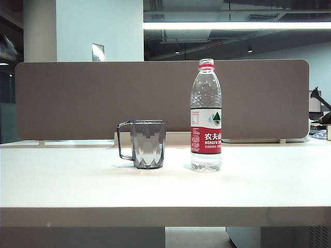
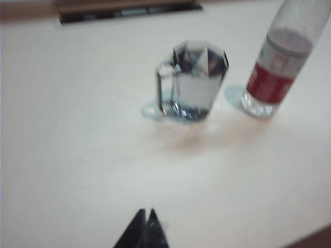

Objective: Pick up the mineral water bottle on the table and pour water into the mug until it's full.

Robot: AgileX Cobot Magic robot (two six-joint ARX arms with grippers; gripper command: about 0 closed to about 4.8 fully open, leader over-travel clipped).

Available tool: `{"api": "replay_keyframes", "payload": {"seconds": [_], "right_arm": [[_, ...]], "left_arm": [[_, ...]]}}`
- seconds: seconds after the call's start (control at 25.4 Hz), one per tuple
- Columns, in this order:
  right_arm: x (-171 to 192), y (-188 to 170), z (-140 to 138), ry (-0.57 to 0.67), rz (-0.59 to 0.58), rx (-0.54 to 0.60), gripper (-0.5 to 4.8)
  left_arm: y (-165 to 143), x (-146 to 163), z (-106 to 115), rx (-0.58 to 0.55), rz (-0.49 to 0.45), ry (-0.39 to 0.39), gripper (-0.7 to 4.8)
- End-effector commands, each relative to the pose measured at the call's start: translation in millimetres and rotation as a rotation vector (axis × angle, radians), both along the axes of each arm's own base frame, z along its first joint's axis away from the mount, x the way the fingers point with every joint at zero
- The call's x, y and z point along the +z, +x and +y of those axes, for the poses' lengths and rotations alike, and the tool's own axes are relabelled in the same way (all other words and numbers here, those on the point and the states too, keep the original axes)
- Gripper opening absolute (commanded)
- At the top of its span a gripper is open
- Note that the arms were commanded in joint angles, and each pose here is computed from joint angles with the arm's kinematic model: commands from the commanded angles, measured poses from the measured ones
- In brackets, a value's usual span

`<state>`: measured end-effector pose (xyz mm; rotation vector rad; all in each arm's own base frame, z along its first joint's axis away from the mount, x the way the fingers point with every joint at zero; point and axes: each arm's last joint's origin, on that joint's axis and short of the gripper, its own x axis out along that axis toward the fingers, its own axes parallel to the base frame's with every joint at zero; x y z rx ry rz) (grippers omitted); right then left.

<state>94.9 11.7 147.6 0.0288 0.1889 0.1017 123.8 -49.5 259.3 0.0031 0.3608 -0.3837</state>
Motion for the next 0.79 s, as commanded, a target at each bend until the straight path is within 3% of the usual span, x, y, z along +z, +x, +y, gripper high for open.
{"api": "replay_keyframes", "payload": {"seconds": [0.04, 0.28, 0.67, 0.79], "right_arm": [[-1.4, 0.5, 0.1, -0.001, -0.006, 0.002, 0.0], [-1.4, 0.4, 0.2, -0.001, -0.006, 0.002, 0.0], [-1.4, 0.4, 0.2, -0.002, -0.005, 0.002, 0.0], [-1.4, 0.4, 0.2, -0.001, -0.006, 0.002, 0.0]], "left_arm": [[-5.9, 8.4, 15.6, 0.078, -0.094, -0.019, -0.03], [-18.6, -32.5, 42.3, 0.161, -0.276, -0.074, -0.03], [-29.3, -92.6, 46.0, 0.209, -0.273, -0.085, -0.02], [-27.6, -108.2, 48.6, 0.308, -0.183, -0.092, -0.02]]}}
